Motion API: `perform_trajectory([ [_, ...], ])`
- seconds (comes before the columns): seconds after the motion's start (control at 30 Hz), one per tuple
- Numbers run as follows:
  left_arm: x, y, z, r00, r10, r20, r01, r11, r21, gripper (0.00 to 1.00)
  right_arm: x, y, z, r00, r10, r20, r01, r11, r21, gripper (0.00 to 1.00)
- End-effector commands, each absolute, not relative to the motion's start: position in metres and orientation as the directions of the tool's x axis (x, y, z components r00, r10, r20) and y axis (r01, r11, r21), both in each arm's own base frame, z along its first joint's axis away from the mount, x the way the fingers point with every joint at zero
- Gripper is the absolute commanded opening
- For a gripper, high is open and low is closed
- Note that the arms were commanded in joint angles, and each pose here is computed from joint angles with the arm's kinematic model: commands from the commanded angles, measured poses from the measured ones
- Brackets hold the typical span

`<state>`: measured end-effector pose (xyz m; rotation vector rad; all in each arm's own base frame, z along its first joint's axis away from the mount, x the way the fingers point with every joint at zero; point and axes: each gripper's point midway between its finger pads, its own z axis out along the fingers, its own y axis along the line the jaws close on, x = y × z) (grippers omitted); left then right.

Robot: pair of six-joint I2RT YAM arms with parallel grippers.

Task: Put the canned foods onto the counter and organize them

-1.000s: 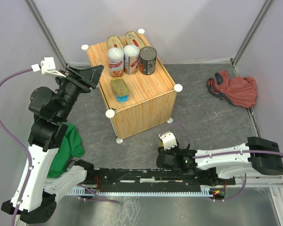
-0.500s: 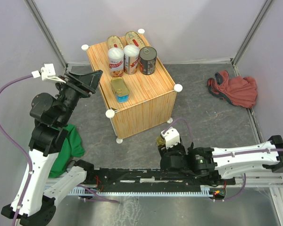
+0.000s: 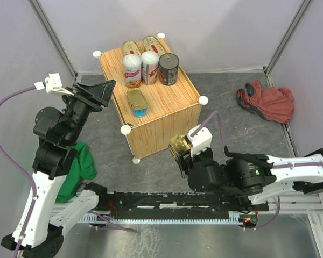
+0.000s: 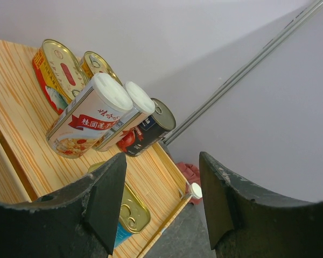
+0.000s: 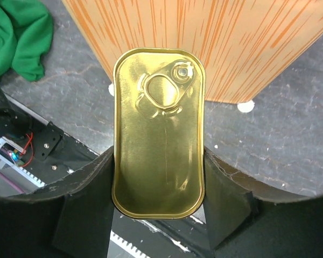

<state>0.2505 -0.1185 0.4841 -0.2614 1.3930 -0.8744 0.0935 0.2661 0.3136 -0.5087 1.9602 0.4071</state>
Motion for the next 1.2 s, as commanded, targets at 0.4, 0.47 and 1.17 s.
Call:
perform_trajectory([
  [0.4, 0.242, -0.118, 0.504, -0.034, -0.68, -0.732, 0.426, 0.653, -0.627, 0.63, 0.148, 0.268, 0.419, -0.236, -0.055, -0.97, -0.456, 0.888, 0.06, 0.15],
  [0.47, 0.242, -0.118, 0.502, -0.043, -0.68, -0.732, 0.422, 0.651, -0.63, 0.63, 0.159, 0.274, 0.42, -0.248, -0.055, -0.967, -0.457, 0.887, 0.067, 0.15],
  [1.17, 0.248, -0.125, 0.493, -0.092, -0.674, -0.733, 0.408, 0.646, -0.645, 0.63, 0.274, 0.324, 0.416, -0.308, -0.048, -0.95, -0.492, 0.863, 0.116, 0.14],
])
